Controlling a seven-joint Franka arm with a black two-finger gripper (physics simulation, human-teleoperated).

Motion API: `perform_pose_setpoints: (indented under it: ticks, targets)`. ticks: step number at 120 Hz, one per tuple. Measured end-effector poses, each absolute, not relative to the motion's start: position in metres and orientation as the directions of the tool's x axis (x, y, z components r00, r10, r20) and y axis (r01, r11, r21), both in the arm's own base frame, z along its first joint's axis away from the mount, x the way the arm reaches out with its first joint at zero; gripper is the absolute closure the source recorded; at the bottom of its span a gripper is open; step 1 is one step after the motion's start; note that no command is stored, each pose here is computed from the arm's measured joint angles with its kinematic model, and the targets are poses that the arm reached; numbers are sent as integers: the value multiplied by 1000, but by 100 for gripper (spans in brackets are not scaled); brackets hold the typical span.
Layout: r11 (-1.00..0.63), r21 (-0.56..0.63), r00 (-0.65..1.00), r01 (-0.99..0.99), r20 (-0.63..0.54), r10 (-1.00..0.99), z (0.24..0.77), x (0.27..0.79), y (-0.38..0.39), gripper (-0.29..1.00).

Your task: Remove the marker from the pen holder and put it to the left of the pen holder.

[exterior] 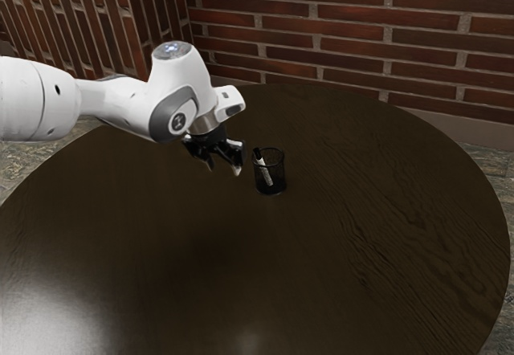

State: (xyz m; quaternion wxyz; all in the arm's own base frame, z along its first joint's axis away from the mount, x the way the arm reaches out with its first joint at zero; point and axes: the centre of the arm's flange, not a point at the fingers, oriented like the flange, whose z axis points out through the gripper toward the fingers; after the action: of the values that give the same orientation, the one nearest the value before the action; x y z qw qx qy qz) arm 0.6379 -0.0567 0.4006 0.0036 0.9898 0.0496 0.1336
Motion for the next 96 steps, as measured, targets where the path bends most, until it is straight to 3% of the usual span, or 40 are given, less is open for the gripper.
perform_pose_setpoints:
  ticks: [37, 80, 96]
  targets:
    - [-995, 27, 949, 96, 298, 100, 385, 684, -74, 27]
    - [-987, 79, 934, 142, 319, 160, 362, 732, -66, 16]
    - [-985, 87, 932, 152, 318, 172, 355, 740, -56, 20]
